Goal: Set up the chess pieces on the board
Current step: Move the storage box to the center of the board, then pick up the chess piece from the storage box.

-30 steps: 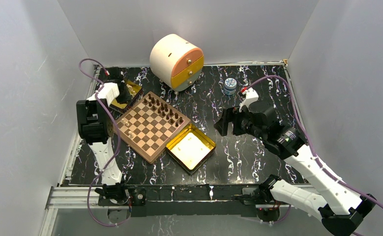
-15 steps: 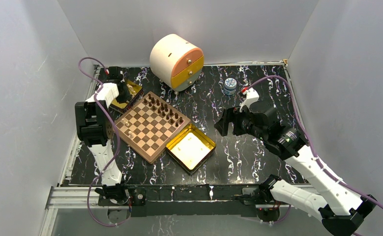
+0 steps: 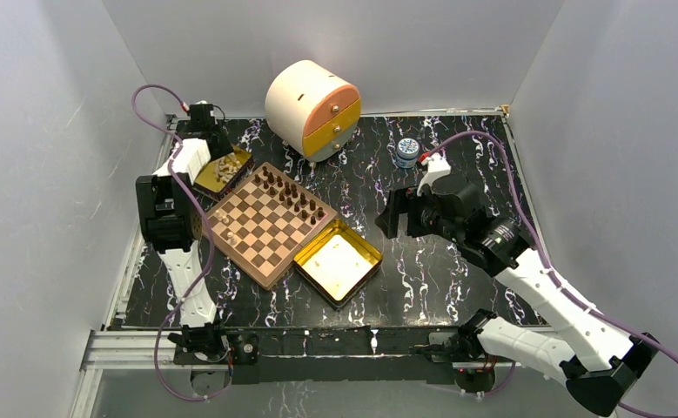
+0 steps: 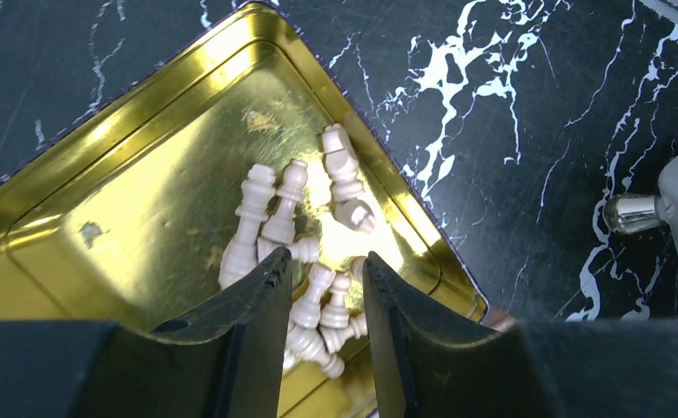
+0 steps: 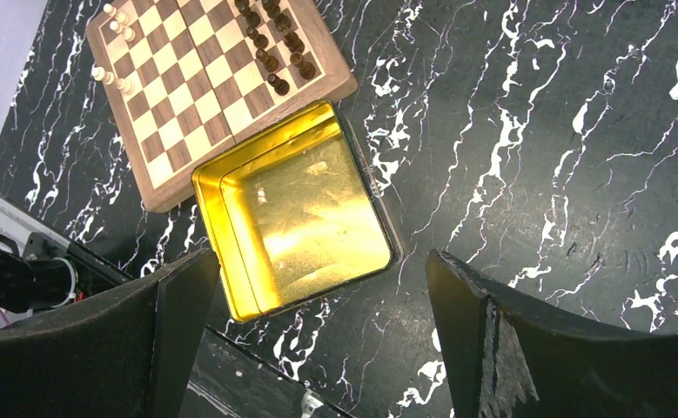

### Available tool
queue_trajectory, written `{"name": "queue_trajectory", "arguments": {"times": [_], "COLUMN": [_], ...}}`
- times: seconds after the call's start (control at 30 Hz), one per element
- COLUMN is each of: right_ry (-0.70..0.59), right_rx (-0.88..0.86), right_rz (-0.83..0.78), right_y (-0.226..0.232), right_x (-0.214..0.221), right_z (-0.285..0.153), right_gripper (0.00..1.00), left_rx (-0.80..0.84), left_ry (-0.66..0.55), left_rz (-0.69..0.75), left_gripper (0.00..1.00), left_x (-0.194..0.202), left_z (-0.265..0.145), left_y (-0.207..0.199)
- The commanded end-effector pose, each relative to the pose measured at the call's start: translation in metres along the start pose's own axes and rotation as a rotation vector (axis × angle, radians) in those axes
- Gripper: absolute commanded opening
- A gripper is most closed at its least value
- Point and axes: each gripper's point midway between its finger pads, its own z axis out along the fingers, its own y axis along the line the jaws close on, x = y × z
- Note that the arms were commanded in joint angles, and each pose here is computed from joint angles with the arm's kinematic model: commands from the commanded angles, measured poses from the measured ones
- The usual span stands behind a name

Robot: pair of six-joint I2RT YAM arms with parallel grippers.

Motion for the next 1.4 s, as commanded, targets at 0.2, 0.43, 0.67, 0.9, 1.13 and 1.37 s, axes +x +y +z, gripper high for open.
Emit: {"name": "queue_trajectory", "arguments": {"times": [0.2,0.43,0.67,0.9,1.13,1.37], "right_ry": [-0.082,-0.08,-0.076,-0.082,-0.083,-0.085], "right_rx": [-0.02,-0.009,-0.005,-0.003,-0.006,-0.02], "right_rz": [-0.006,-0.013,-0.015,-0.017,-0.014,-0.01], "right_y": [0.011,0.009,0.008,0.008,0.008,0.01], "right_x": [-0.032,-0.032,-0.031,-0.033,-0.031,-0.031], "right_z": [0.004,0.008,0.011,0.011,0.009,0.005], "right_gripper": [0.99,0.99,0.99,0.99,0.99,0.99], "left_rx": [0.099,0.091,0.1,0.112,0.104,0.074], "left_ry": [-0.038,-0.02,-0.016,-0.01,-0.022,-0.07], "left_rz": [0.017,0.046,0.058,0.059,0.061,0.041], "left_gripper": [0.36,0.36,0.29,0.25,0.15,0.13], "left_x": [-0.016,-0.01,-0.01,-0.01,-0.018,-0.045], "left_z": [0.021,0.032,0.037,0.038,0.03,0.003], "left_y": [-0.024,-0.022,-0.024,-0.027,-0.026,-0.024]}}
